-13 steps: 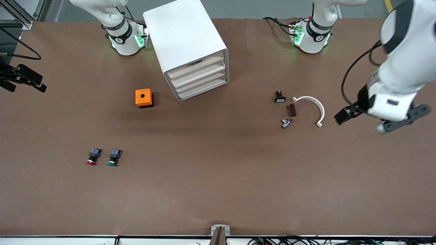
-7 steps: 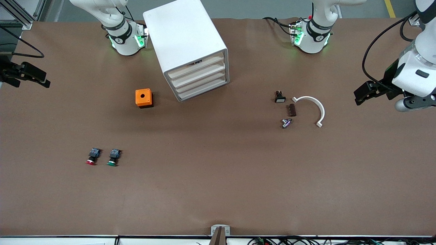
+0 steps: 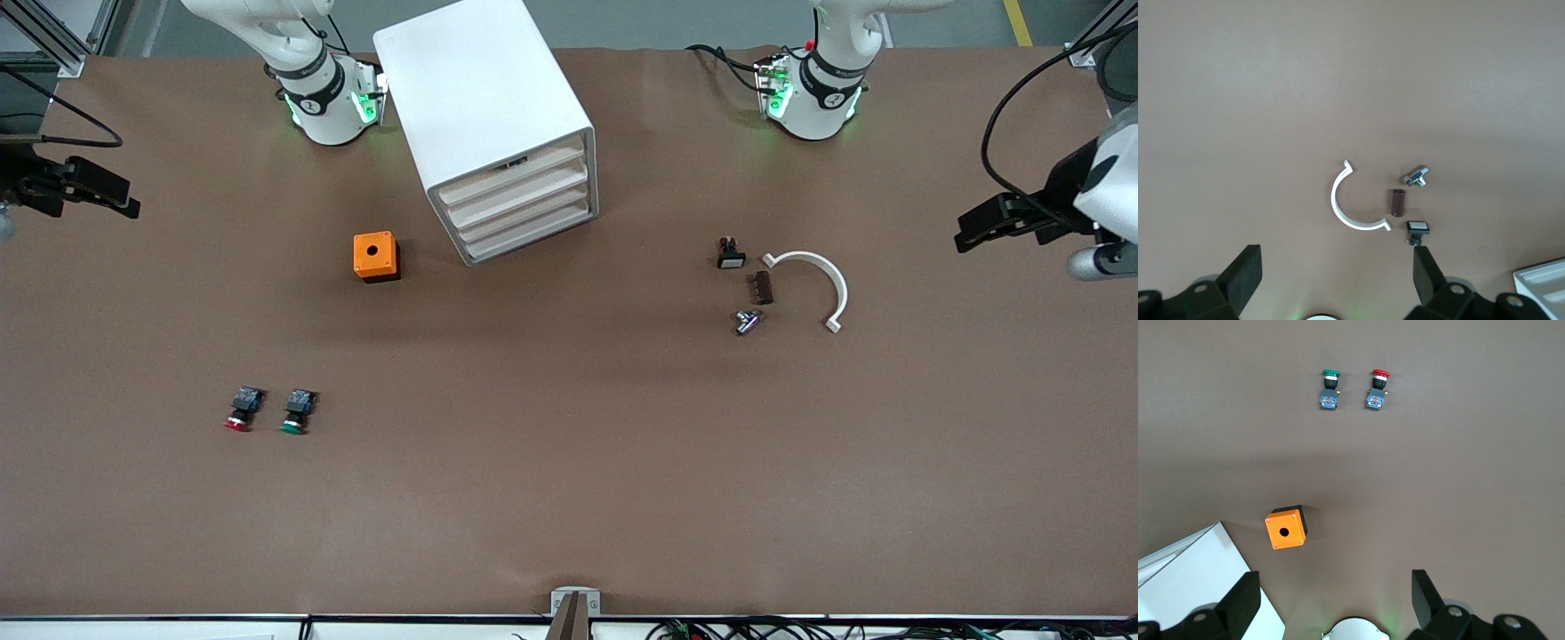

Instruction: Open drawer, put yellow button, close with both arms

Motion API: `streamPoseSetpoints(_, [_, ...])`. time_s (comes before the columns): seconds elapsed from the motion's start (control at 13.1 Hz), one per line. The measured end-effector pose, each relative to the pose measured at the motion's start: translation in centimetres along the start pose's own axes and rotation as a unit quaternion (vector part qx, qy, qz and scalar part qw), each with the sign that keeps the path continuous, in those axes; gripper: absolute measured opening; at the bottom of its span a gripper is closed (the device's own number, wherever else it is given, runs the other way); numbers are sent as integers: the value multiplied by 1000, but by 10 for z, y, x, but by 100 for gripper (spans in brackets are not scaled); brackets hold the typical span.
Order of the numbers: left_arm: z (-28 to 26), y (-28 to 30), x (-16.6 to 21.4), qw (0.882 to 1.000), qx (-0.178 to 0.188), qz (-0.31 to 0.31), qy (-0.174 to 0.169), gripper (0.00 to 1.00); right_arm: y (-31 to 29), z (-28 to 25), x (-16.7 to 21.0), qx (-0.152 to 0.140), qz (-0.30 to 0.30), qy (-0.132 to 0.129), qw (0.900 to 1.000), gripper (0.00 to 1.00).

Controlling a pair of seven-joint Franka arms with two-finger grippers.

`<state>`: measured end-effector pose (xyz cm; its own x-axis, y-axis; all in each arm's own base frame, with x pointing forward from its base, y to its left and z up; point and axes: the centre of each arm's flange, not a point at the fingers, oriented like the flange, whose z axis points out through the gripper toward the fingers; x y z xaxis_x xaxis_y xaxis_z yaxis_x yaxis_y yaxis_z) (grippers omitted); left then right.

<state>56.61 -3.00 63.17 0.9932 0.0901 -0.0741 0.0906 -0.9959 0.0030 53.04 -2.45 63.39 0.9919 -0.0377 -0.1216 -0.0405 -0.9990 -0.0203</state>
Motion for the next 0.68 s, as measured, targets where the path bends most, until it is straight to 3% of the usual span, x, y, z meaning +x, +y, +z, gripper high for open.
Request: streamPoseSetpoints(0.68, [4,7,-61,1000,1,26,4,100,0,0,0,0,0,0,1000,100])
